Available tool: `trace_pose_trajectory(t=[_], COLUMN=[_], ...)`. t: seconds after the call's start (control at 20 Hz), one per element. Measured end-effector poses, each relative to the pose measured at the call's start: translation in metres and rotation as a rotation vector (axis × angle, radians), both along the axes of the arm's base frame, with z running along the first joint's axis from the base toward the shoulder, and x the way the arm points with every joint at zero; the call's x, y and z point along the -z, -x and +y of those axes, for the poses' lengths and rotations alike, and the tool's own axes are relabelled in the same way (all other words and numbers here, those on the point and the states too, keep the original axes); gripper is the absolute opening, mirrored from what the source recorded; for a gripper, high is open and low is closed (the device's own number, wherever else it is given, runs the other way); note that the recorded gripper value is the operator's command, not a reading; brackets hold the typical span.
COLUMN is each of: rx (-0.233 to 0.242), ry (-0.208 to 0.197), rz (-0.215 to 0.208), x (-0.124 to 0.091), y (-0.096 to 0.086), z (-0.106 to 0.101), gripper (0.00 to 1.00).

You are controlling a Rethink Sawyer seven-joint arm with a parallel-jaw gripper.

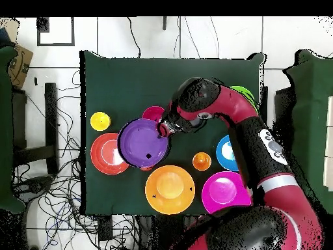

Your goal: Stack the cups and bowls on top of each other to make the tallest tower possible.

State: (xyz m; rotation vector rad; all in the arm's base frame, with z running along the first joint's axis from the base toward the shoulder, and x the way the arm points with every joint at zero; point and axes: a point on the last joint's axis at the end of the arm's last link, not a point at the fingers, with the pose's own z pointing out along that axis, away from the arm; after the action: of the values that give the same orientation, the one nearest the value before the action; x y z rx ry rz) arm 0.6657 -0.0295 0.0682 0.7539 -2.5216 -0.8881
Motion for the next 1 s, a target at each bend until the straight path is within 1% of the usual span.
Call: trace_pose_trajectory(t=[0.2, 0.55, 0.7, 1.0], rx=[0.016, 0.013, 0.005, -0.014], ry=[-0.024, -0.047, -0.044, -0.022], rz=[-0.002, -0.007, -0.012, -0.021], x=[0.002, 0.0043, 0.0062, 0.0093], y=[-0.001, -0.0037, -0.0048, -0.0039], z=[-0.0054, 0.0008, 0.0033, 0.0021], gripper=[0.0, 0.0, 0.0, 0.0])
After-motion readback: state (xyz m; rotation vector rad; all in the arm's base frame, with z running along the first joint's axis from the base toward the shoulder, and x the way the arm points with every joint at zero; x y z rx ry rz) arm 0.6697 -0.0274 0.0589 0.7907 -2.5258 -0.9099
